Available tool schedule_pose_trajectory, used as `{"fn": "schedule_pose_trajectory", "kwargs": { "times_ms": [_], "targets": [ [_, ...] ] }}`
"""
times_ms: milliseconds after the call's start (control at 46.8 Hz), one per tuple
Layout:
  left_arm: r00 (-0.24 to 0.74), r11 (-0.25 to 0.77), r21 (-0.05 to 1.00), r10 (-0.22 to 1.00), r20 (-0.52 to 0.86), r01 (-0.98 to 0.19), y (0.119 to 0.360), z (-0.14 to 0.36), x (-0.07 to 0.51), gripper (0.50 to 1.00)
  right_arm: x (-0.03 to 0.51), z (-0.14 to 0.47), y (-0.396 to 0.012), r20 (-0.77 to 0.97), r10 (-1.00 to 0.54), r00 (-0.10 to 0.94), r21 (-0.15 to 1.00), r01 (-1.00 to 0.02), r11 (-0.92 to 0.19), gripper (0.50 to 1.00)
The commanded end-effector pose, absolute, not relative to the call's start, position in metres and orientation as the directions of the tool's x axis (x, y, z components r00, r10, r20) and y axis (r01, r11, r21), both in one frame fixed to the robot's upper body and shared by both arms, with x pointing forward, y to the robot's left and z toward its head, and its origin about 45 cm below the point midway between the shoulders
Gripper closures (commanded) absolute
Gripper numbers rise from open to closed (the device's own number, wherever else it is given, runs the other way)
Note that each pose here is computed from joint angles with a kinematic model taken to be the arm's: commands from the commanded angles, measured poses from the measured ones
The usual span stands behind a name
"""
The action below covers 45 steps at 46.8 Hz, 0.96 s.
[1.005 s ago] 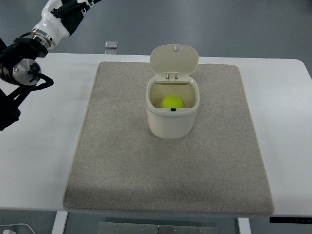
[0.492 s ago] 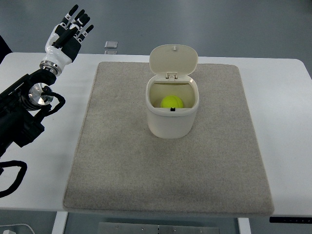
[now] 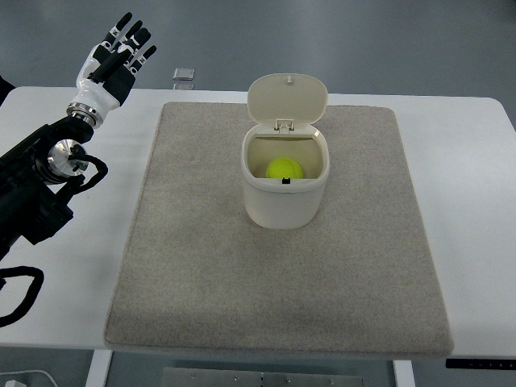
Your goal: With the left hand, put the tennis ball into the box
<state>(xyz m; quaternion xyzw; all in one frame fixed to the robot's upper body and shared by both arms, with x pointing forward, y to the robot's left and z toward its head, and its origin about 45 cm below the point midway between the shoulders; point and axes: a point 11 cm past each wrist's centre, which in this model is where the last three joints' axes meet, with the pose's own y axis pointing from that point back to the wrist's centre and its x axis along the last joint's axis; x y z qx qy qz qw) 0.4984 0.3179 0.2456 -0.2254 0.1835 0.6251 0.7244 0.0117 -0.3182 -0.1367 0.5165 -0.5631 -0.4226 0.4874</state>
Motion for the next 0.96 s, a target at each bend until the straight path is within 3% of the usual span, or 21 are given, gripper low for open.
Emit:
{"fn": "schedule_pose_trajectory", "kwargs": {
  "times_ms": [0, 941],
  "targets": [
    [0.151, 0.118, -0.096, 0.824, -0.546, -0.988, 0.318, 0.245, 0.498, 0.576, 0.012, -0.137, -0.318, 0.112, -0.994, 0.009, 0.979, -0.17, 0.109, 0.56],
    [0.141, 0.115, -0.081, 0.822, -0.552, -0.99, 0.313, 0.239, 0.499, 0.576, -0.001, -0.138, -0.313, 0.091, -0.996, 0.004, 0.986, -0.144, 0.089, 0.562]
  ]
}}
